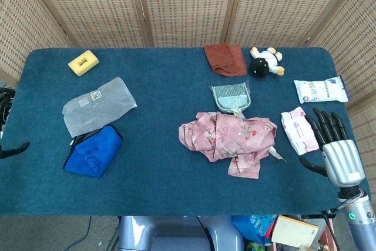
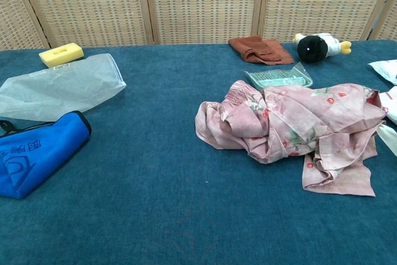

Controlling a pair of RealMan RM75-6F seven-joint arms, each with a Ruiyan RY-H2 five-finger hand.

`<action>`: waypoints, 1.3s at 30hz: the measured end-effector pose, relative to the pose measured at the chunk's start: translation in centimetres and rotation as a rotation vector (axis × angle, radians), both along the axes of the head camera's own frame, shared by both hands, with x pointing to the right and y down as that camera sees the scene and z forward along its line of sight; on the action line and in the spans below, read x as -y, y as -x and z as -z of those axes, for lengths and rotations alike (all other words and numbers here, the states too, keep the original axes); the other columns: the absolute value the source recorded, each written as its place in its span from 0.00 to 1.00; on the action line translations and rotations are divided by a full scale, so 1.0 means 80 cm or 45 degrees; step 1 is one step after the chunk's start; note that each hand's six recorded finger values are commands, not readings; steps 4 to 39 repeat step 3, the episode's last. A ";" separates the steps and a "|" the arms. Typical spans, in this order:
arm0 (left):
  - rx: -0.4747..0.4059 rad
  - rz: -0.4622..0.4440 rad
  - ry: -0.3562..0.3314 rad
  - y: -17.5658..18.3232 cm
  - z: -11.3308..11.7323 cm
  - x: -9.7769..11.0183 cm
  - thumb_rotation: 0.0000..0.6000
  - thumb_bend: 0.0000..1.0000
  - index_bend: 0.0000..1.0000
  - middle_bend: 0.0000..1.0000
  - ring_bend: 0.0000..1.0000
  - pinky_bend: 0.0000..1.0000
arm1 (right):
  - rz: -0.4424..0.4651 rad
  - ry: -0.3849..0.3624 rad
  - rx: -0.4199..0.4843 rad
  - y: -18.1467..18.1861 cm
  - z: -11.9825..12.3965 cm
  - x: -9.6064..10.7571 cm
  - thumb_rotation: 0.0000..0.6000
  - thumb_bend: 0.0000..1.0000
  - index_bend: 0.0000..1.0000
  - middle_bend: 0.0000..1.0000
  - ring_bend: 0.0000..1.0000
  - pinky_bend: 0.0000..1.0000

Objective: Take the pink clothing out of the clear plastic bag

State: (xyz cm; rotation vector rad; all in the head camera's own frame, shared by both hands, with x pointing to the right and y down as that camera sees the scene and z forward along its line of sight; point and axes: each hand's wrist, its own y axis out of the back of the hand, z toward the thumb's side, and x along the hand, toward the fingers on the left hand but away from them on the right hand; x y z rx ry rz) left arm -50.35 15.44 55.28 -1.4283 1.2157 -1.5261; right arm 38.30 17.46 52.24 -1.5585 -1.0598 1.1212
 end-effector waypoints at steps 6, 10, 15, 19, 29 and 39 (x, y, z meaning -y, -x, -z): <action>-0.011 0.023 0.010 -0.003 0.009 -0.035 1.00 0.05 0.00 0.00 0.00 0.00 | -0.024 -0.012 -0.020 -0.001 -0.001 -0.026 1.00 0.00 0.00 0.00 0.00 0.00; -0.011 0.023 0.010 -0.003 0.009 -0.035 1.00 0.05 0.00 0.00 0.00 0.00 | -0.024 -0.012 -0.020 -0.001 -0.001 -0.026 1.00 0.00 0.00 0.00 0.00 0.00; -0.011 0.023 0.010 -0.003 0.009 -0.035 1.00 0.05 0.00 0.00 0.00 0.00 | -0.024 -0.012 -0.020 -0.001 -0.001 -0.026 1.00 0.00 0.00 0.00 0.00 0.00; -0.011 0.023 0.010 -0.003 0.009 -0.035 1.00 0.05 0.00 0.00 0.00 0.00 | -0.024 -0.012 -0.020 -0.001 -0.001 -0.026 1.00 0.00 0.00 0.00 0.00 0.00; -0.011 0.023 0.010 -0.003 0.009 -0.035 1.00 0.05 0.00 0.00 0.00 0.00 | -0.024 -0.012 -0.020 -0.001 -0.001 -0.026 1.00 0.00 0.00 0.00 0.00 0.00; -0.011 0.023 0.010 -0.003 0.009 -0.035 1.00 0.05 0.00 0.00 0.00 0.00 | -0.024 -0.012 -0.020 -0.001 -0.001 -0.026 1.00 0.00 0.00 0.00 0.00 0.00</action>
